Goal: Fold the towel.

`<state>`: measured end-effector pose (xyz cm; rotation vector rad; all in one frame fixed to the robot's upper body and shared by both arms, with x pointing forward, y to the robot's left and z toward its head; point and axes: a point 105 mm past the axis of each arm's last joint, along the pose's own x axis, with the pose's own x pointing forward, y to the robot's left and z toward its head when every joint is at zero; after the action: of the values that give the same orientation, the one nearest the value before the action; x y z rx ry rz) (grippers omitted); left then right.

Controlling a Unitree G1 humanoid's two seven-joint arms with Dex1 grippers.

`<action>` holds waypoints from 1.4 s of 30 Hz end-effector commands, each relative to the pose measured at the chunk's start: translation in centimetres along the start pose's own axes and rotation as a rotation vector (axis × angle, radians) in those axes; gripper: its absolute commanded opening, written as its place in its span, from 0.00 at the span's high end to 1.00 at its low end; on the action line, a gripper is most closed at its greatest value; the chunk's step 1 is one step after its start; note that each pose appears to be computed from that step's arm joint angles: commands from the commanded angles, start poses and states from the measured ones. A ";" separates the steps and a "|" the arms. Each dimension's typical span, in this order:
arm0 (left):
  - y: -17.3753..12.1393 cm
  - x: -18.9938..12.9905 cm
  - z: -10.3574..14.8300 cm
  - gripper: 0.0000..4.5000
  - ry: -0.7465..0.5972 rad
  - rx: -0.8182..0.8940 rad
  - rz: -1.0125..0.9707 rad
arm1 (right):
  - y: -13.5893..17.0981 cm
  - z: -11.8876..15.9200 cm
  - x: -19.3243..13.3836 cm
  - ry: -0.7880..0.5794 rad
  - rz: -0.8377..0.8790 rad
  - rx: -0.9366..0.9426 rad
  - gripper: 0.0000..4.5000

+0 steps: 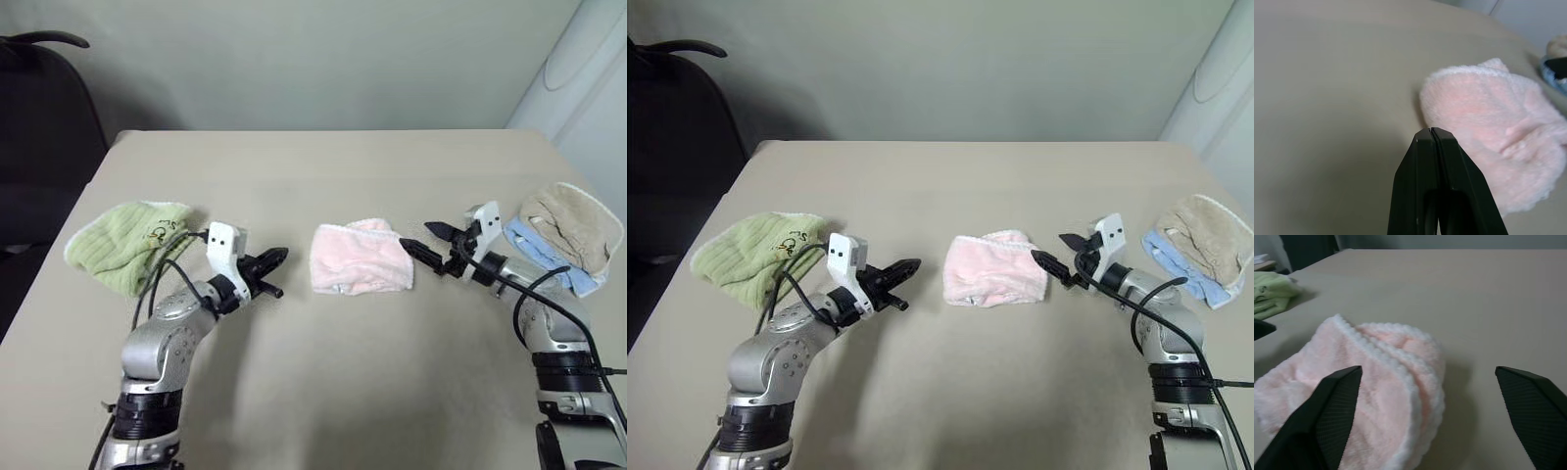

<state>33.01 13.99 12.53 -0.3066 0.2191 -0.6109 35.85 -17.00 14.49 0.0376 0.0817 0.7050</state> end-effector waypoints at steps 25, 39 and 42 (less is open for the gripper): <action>-5.8 6.1 -3.3 0.01 0.295 -0.364 -0.261 | -0.6 1.8 -1.1 -0.096 -0.104 -0.025 0.00; -7.9 7.2 -6.2 0.13 0.453 -0.197 -0.287 | -0.2 1.9 -0.7 -0.122 -0.119 -0.011 0.00; -7.8 7.3 -6.1 0.35 0.437 -0.202 -0.285 | -0.2 1.9 -0.8 -0.129 -0.126 -0.007 0.00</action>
<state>34.12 3.66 10.00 -0.3955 0.6055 -0.8881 35.78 -17.24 14.82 0.0657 0.0248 0.5920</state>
